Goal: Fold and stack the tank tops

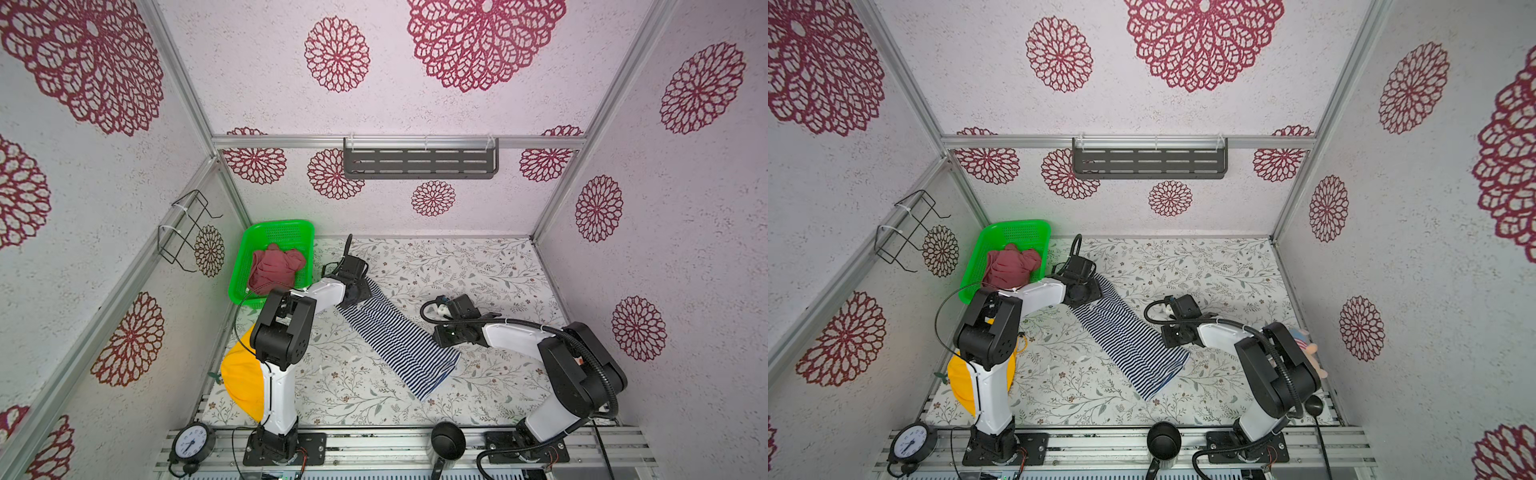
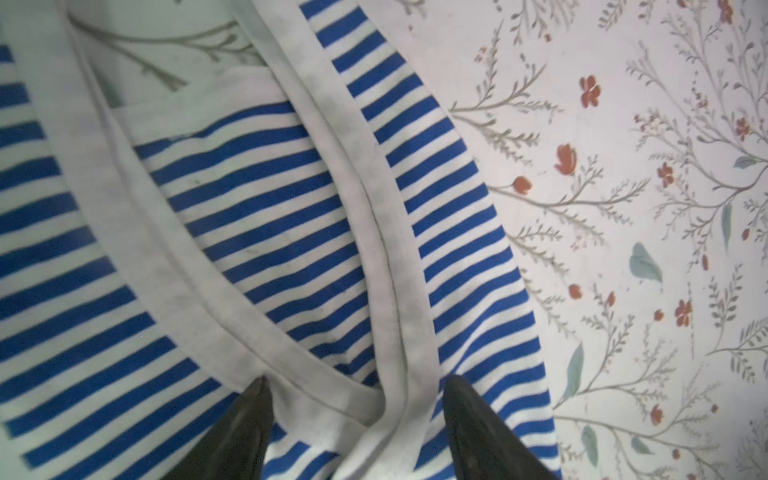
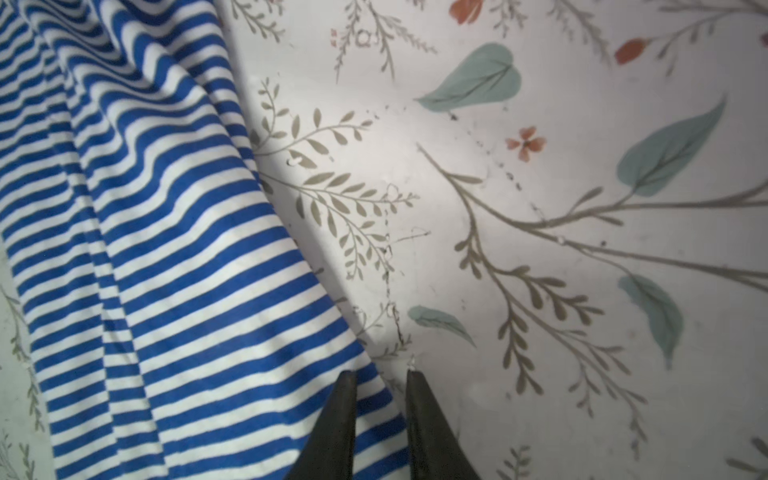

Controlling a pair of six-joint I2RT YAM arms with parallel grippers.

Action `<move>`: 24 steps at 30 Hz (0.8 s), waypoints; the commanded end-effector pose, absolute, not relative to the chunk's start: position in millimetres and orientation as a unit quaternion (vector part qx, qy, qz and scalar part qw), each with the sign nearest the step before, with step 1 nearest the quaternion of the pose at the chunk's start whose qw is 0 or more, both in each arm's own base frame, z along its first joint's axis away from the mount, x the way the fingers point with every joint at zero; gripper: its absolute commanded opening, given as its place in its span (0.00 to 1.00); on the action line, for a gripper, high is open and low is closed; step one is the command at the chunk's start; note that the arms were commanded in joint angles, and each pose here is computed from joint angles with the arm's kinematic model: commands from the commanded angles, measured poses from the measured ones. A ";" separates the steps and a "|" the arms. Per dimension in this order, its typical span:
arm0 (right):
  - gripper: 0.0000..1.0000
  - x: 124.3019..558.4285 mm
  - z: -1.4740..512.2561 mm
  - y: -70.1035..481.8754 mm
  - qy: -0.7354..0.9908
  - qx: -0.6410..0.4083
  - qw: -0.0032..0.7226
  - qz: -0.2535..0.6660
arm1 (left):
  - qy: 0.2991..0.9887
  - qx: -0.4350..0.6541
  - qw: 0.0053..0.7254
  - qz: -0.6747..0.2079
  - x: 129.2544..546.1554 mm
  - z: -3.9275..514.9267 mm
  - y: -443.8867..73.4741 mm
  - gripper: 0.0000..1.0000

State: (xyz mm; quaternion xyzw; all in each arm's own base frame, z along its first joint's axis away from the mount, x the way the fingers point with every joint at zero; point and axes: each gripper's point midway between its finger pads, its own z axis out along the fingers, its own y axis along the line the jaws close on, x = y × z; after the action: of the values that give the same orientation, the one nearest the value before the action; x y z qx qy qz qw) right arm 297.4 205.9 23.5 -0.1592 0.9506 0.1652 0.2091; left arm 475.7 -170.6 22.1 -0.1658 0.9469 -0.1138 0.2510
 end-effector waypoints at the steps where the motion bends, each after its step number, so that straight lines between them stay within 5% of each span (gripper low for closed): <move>1: 0.22 285.6 15.4 195.7 0.960 -0.117 0.197 0.158 | 0.960 -0.148 0.197 -0.135 471.9 -22.2 -190.6 0.68; 16: 0.22 228.4 21.7 243.0 0.949 -0.011 0.177 0.260 | 0.957 -0.012 0.178 -0.230 532.2 -37.5 -308.5 0.72; 24: 0.31 227.6 46.1 212.5 0.953 0.016 0.221 0.208 | 0.950 0.006 0.234 -0.205 522.2 19.3 -287.0 0.87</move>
State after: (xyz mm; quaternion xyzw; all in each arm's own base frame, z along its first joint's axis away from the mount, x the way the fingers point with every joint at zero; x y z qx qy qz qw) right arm 222.2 230.9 36.5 -0.0141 0.9500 0.2377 0.2020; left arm 558.3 -302.8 32.1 -0.0013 0.9284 -0.2382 0.2852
